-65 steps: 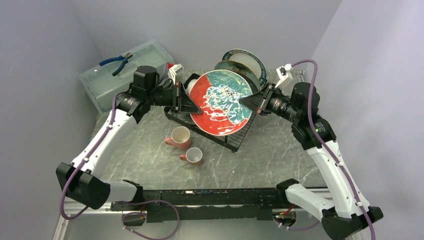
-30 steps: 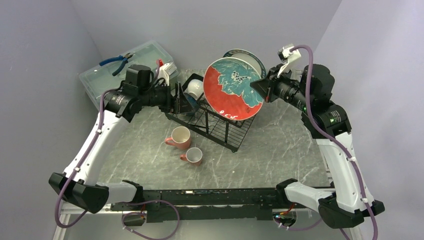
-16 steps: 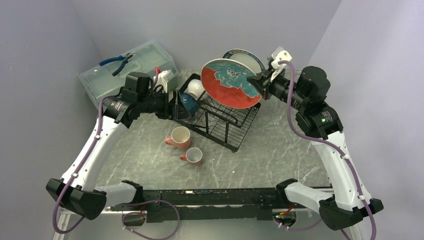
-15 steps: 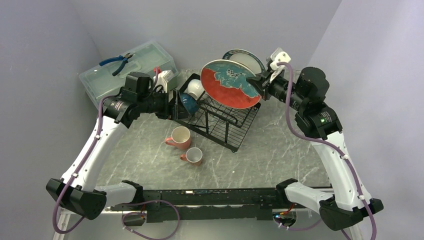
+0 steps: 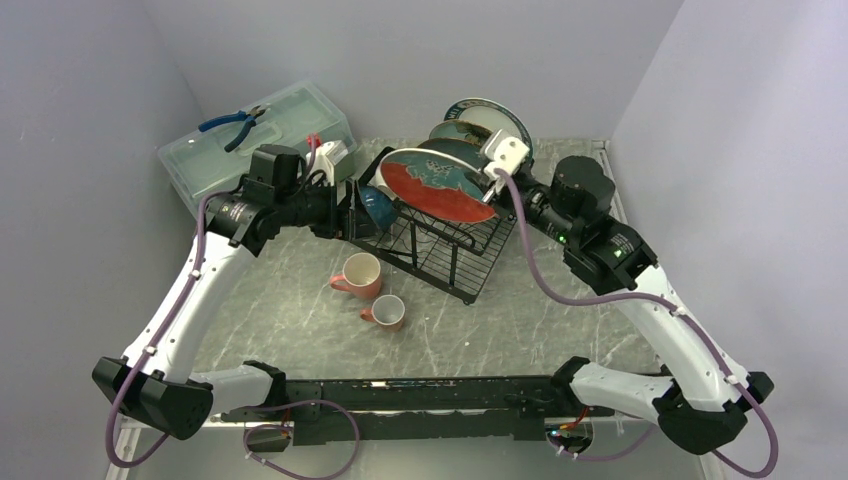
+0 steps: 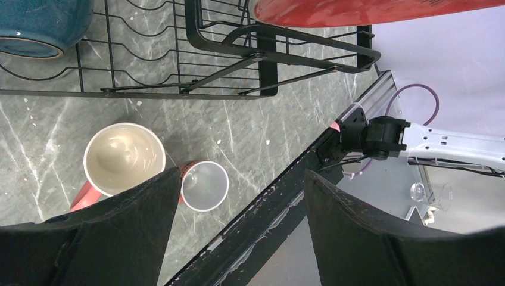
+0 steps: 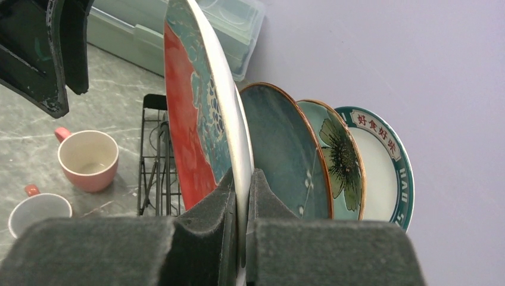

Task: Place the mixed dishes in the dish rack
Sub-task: Insert the plate into the dish rack.

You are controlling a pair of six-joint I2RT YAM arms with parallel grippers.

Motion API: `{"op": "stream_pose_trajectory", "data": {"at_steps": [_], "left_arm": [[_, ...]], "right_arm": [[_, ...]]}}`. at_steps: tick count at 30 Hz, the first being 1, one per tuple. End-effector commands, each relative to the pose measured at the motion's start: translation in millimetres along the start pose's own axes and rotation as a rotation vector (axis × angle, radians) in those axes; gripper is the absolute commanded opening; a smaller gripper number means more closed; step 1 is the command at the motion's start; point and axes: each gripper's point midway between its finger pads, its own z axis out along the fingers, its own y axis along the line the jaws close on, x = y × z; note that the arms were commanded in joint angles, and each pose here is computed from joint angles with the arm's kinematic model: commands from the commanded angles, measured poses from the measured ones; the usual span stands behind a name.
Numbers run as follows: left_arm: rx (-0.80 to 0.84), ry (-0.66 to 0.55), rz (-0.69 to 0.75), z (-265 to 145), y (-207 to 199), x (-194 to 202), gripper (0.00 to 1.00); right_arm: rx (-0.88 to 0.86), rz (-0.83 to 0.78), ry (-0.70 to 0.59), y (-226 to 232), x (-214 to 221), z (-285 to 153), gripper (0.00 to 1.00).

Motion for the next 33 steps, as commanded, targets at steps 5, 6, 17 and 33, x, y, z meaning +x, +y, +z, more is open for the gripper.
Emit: {"op": "stream_pose_trajectory", "data": {"at_steps": [5, 6, 17, 33], "left_arm": [[0.015, -0.029, 0.031, -3.5, -2.9, -5.4, 0.8], [0.016, -0.03, 0.031, -3.3, -3.2, -6.0, 0.8], [0.032, -0.025, 0.028, 0.1, -4.3, -7.8, 0.8], [0.052, -0.02, 0.023, 3.7, -5.9, -8.6, 0.8]], "right_arm": [[0.29, -0.087, -0.23, -46.5, -77.3, -24.9, 0.0], [0.303, -0.087, -0.222, -46.8, -76.1, -24.7, 0.0], [0.306, -0.043, -0.198, -38.3, -69.4, -21.8, 0.0], [0.261, 0.018, -0.141, -21.1, -41.4, -17.5, 0.0]]}}
